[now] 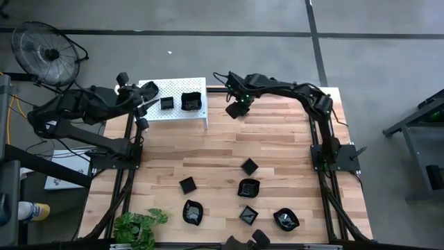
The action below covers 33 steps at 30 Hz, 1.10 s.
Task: Pick & Place Mini shaped plates
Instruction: Stack the black square plate on the black square plate on the shelf
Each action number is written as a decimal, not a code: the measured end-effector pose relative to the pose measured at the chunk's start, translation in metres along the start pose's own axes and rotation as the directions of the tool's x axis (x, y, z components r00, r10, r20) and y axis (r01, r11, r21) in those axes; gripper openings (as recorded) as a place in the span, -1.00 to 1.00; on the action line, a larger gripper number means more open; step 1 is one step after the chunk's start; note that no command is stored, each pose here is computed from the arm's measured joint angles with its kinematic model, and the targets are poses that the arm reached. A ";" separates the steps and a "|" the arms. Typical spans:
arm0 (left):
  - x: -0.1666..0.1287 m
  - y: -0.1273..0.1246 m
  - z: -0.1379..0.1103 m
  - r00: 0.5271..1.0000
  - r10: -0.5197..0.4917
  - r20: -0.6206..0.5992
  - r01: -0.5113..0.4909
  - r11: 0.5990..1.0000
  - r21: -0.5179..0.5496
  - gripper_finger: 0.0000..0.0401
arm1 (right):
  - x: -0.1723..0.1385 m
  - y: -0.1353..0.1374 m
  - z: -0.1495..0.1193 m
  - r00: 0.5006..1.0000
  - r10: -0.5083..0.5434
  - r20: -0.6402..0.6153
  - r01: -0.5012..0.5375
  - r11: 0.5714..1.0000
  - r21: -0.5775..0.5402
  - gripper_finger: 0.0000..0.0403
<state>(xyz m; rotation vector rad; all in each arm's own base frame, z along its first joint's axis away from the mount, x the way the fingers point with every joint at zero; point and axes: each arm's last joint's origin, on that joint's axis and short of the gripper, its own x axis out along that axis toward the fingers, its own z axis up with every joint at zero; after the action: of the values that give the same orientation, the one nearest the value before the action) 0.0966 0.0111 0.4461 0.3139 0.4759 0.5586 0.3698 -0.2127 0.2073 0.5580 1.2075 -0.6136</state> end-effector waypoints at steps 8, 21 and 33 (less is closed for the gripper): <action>-0.004 0.002 -0.002 1.000 -0.028 0.009 0.028 1.000 -0.004 -0.29 | 0.014 -0.005 0.015 0.997 0.014 -0.077 -0.014 1.000 -0.004 -0.22; -0.005 0.002 -0.005 0.999 -0.040 -0.006 0.040 0.999 0.007 -0.29 | 0.034 -0.009 0.015 0.986 0.047 -0.161 -0.049 0.999 -0.006 -0.22; -0.005 0.002 -0.006 0.999 -0.042 -0.017 0.042 0.999 0.015 -0.29 | 0.041 -0.007 0.015 0.976 0.127 -0.179 -0.129 0.992 -0.001 -0.22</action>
<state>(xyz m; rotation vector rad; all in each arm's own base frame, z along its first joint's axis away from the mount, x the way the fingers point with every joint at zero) 0.0890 0.0108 0.4433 0.3139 0.5017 0.5170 0.3850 -0.2336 0.1712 0.6857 1.3320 -0.4531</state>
